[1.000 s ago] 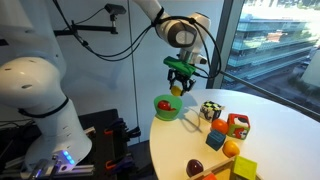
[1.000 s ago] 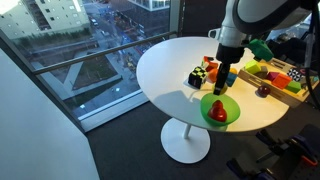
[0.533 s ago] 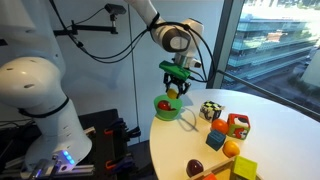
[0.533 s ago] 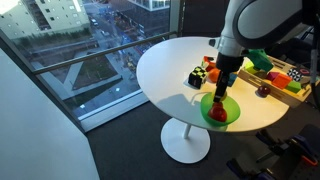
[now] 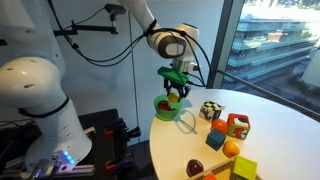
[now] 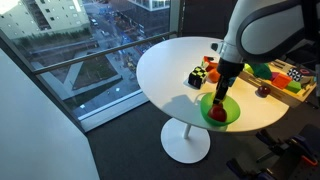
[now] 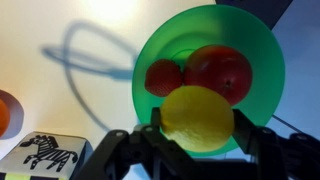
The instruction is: Put the lemon in the bowl, then move the bowl from the edge
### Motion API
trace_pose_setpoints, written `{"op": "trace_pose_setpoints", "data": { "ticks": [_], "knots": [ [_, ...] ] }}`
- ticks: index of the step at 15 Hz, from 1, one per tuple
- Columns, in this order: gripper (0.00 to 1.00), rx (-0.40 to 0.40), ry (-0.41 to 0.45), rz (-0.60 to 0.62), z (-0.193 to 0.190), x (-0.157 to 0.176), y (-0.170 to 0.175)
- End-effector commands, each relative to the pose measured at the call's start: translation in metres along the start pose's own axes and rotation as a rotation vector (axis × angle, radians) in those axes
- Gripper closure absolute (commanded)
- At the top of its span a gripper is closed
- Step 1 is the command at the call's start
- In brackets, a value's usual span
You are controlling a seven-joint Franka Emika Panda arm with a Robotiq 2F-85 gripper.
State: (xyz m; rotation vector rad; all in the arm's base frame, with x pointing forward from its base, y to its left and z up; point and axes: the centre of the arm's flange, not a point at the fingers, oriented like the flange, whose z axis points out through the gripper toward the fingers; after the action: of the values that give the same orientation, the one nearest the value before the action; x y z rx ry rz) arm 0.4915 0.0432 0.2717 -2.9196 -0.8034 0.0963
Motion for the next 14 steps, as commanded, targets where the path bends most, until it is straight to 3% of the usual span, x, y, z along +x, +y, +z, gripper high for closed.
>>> {"op": "trace_pose_setpoints", "data": {
  "ticks": [1,3,4,6,14],
  "knots": [
    [0.55,-0.044,0.010,-0.010,0.0035,-0.0106,0.0025],
    [0.06,-0.051,0.009,-0.015,0.0053,-0.0128,0.0035],
    [0.07,-0.052,0.008,-0.016,0.0058,-0.0138,0.0037],
    [0.00,-0.047,0.006,-0.014,0.0062,-0.0150,0.0041],
    [0.00,-0.007,-0.025,0.003,-0.0036,-0.0141,0.0067]
  ]
}}
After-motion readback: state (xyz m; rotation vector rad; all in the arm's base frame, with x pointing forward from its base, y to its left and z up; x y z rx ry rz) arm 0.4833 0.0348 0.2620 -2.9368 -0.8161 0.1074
